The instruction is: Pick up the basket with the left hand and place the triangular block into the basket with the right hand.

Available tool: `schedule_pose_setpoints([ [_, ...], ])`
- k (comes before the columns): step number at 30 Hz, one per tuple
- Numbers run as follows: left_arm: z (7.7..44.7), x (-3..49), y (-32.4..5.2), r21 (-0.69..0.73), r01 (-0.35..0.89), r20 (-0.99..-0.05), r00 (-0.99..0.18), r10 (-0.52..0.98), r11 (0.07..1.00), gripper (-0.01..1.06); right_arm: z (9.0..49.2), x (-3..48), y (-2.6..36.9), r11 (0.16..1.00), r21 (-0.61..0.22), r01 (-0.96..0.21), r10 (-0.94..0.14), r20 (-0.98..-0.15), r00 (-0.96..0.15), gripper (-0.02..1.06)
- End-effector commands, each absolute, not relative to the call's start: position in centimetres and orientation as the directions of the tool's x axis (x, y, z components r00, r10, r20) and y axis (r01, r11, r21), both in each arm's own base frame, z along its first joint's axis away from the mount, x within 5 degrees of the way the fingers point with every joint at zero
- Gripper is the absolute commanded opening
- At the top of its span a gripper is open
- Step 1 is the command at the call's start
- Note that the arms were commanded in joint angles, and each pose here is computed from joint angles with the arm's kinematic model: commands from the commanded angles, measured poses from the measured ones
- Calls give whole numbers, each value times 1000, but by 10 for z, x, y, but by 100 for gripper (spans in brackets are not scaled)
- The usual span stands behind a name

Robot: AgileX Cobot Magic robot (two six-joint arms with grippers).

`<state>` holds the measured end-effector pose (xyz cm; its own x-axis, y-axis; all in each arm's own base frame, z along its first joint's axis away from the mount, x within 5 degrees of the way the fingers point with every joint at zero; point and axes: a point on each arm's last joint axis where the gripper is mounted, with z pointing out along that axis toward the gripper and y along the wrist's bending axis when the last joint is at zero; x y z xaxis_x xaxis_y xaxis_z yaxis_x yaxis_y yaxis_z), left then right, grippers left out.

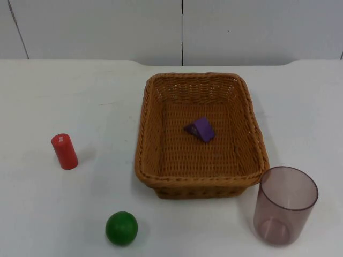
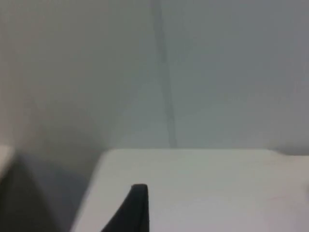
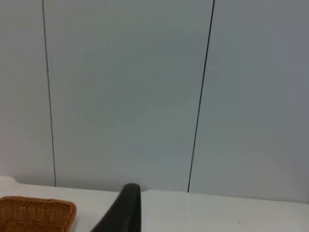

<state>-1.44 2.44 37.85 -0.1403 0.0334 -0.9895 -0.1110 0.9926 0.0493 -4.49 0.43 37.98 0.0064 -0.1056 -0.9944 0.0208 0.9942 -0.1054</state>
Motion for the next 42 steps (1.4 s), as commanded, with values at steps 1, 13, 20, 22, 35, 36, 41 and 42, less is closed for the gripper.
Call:
schedule_pose_setpoints([
  [1,378,-32,23,70,-144,-993,-102,55,987,105,375,-49,5,994,-103,24,-103,-995,5,105],
  [13,367,-58,8,26,-93,-997,-77,19,995,105,366,-54,10,995,-88,-47,-91,-993,-71,105],
  [20,362,-58,5,9,-63,-991,-132,1,998,105,362,-55,12,992,-103,-69,-110,-988,-111,105],
  [22,360,-58,1,10,-18,-988,-153,7,1000,105,358,-55,13,992,-94,-90,-107,-982,-154,105],
  [35,336,-38,-2,40,30,-966,-253,47,999,105,309,-23,9,993,-82,-86,-108,-927,-360,105],
  [36,330,-34,-1,48,22,-960,-277,52,999,105,301,-17,8,993,-92,-76,-115,-917,-383,105],
  [41,319,-28,1,53,3,-944,-326,51,999,105,282,-8,6,993,-93,-75,-117,-887,-446,105],
  [42,317,-27,1,56,-1,-941,-335,52,998,105,280,-8,6,993,-93,-76,-118,-883,-455,105],
])
